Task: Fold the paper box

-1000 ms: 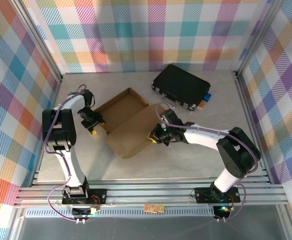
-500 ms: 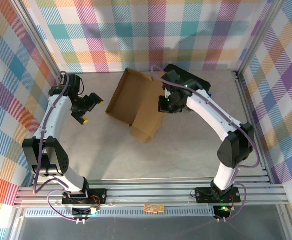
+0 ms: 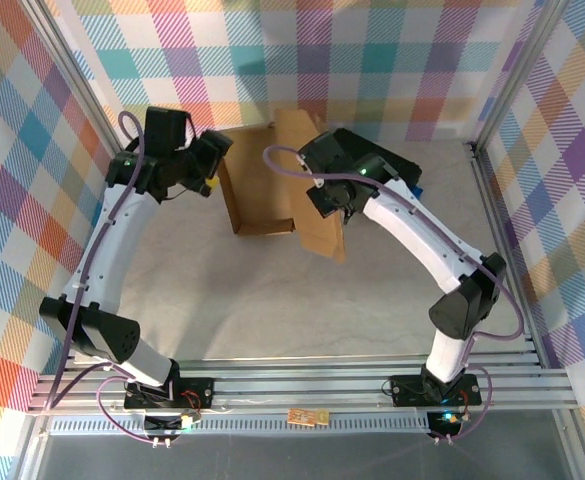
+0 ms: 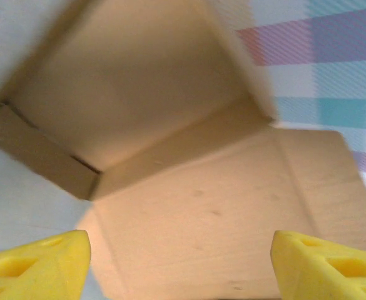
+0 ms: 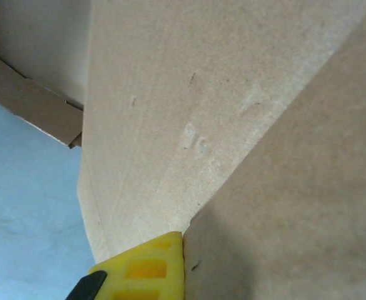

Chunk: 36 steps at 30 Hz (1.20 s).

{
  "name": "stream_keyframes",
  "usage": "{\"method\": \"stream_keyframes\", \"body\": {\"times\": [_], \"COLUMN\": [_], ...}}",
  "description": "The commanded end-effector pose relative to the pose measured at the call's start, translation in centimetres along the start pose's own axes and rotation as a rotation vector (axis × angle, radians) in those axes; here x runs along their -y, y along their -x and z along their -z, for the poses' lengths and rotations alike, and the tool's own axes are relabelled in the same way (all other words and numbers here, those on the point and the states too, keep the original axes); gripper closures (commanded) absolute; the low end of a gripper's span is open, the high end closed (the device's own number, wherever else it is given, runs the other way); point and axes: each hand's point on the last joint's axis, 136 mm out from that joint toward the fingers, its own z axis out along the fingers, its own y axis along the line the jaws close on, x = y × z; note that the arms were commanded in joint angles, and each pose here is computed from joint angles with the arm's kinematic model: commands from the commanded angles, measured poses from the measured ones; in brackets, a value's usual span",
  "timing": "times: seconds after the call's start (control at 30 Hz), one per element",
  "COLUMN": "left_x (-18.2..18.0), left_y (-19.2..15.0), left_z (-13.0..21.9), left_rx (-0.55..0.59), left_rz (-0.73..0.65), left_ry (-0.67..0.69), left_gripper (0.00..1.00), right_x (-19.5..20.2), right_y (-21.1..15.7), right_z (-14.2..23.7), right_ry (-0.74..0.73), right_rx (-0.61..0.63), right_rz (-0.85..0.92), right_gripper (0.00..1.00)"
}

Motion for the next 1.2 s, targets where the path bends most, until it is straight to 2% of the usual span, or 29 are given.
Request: {"method": "stream_keyframes", "body": {"times": [0.0, 0.1, 0.27, 0.43, 0.57, 0.63, 0.77, 0.9, 1.17], "left_x": [4.7, 6.1, 7.4, 8.5, 9.1, 9.2, 8.4, 7.3, 3.9], "left_y": [1.0, 1.7, 2.2, 1.4, 2.2, 1.9, 1.4, 1.4, 1.2], "left_z": [2.6, 4.7, 7.3, 6.5, 6.9, 6.4, 5.8, 5.4, 2.2], "left_rx": [0.084, 0.121, 0.141, 0.053, 0.081, 0.053, 0.041, 0.056, 0.052], "left_rz": [0.180, 0.282, 0.410, 0.517, 0.539, 0.553, 0.561, 0.568, 0.609], "left_ry": [-0.163, -0.234, -0.307, -0.339, -0.370, -0.367, -0.350, -0.340, -0.297], "left_gripper": [0.26, 0.26, 0.26, 0.26, 0.26, 0.28, 0.43, 0.67, 0.99], "right_x": [3.3, 4.3, 5.3, 4.7, 3.8, 3.5, 3.0, 2.7, 1.7], "right_y": [4.1, 6.7, 9.8, 12.0, 13.0, 13.4, 13.9, 14.0, 14.4], "right_z": [2.8, 4.3, 5.8, 6.4, 6.5, 6.5, 6.4, 6.6, 8.2], "right_ry": [-0.233, -0.340, -0.443, -0.492, -0.520, -0.537, -0.555, -0.555, -0.544], "right_rx": [0.187, 0.299, 0.401, 0.461, 0.481, 0.486, 0.484, 0.489, 0.522], "right_rz": [0.184, 0.243, 0.307, 0.376, 0.428, 0.451, 0.479, 0.480, 0.489], "right_gripper": [1.00, 1.00, 1.00, 1.00, 1.00, 1.00, 1.00, 1.00, 1.00]}}
